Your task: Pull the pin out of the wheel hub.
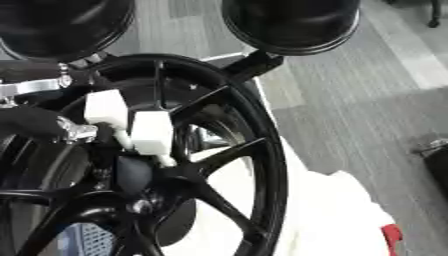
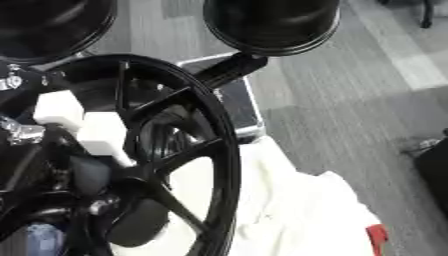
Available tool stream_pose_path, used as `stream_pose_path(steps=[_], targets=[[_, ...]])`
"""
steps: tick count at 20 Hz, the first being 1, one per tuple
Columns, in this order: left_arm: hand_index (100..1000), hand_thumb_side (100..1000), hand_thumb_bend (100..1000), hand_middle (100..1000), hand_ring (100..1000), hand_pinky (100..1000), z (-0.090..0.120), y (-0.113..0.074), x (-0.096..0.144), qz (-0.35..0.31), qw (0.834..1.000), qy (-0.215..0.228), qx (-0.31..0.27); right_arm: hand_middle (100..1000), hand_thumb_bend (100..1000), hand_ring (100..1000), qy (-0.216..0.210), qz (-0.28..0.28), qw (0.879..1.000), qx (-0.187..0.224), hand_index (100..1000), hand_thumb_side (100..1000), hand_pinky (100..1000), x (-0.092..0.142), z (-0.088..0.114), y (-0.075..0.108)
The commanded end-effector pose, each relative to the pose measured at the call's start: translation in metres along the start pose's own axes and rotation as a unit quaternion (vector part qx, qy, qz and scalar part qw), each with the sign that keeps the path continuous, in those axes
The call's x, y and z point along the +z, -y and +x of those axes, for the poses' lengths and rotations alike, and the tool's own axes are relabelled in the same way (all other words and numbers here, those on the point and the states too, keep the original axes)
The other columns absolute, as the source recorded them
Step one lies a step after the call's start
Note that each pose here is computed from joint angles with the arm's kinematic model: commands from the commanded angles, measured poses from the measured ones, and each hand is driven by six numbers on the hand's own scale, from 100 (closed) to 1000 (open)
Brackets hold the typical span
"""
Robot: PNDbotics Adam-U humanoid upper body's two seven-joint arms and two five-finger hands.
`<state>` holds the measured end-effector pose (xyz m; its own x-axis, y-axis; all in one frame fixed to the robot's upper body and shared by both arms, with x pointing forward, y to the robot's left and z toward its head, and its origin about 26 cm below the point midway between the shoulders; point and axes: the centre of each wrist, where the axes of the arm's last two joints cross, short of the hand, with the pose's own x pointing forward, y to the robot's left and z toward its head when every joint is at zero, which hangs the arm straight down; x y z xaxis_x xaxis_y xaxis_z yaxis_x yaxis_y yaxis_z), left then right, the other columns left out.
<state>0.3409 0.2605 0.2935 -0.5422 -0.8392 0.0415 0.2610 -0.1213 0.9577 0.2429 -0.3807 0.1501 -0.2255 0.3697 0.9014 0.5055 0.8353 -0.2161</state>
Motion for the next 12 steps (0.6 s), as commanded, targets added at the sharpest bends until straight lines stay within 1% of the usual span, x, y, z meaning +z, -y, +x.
stream_pose_path(steps=[1, 3, 5, 6, 7, 8, 9, 11, 12], targets=[[947, 784, 358, 759, 913, 929, -0.002, -0.006, 0.004, 0.004, 1.0, -0.006, -0.009, 517, 100, 587, 0.013, -0.003, 1.0, 0.0, 689, 589, 768, -0.002, 0.008, 0.002], [929, 782, 326, 713, 886, 911, -0.001, -0.006, 0.003, 0.008, 1.0, -0.004, -0.009, 517, 100, 587, 0.013, -0.004, 1.0, -0.001, 689, 590, 768, -0.002, 0.008, 0.002], [894, 772, 283, 637, 842, 890, 0.002, -0.007, 0.004, 0.015, 1.0, 0.003, -0.01, 516, 100, 586, 0.012, -0.006, 1.0, -0.001, 689, 591, 768, -0.002, 0.007, 0.002], [884, 765, 271, 614, 825, 882, 0.003, -0.008, 0.005, 0.02, 1.0, 0.006, -0.01, 516, 100, 586, 0.011, -0.007, 1.0, -0.002, 689, 592, 768, -0.002, 0.007, 0.002], [863, 744, 230, 575, 786, 861, 0.004, -0.008, 0.006, 0.024, 1.0, 0.008, -0.01, 516, 100, 586, 0.011, -0.007, 1.0, -0.002, 688, 592, 767, -0.002, 0.007, 0.002], [853, 723, 206, 554, 767, 850, 0.006, -0.009, 0.007, 0.032, 0.999, 0.011, -0.011, 516, 100, 586, 0.01, -0.008, 1.0, -0.003, 688, 593, 767, -0.002, 0.007, 0.002], [824, 698, 165, 516, 735, 832, 0.007, -0.01, 0.008, 0.041, 0.999, 0.014, -0.011, 515, 100, 586, 0.01, -0.008, 1.0, -0.003, 688, 594, 768, -0.002, 0.007, 0.002], [781, 654, 125, 476, 691, 808, 0.01, -0.011, 0.01, 0.061, 0.998, 0.02, -0.009, 515, 100, 586, 0.008, -0.009, 1.0, -0.004, 688, 595, 767, -0.002, 0.007, 0.001], [750, 618, 100, 454, 664, 793, 0.011, -0.012, 0.01, 0.069, 0.997, 0.021, -0.008, 515, 100, 586, 0.008, -0.01, 1.0, -0.004, 688, 596, 767, -0.002, 0.007, 0.001]])
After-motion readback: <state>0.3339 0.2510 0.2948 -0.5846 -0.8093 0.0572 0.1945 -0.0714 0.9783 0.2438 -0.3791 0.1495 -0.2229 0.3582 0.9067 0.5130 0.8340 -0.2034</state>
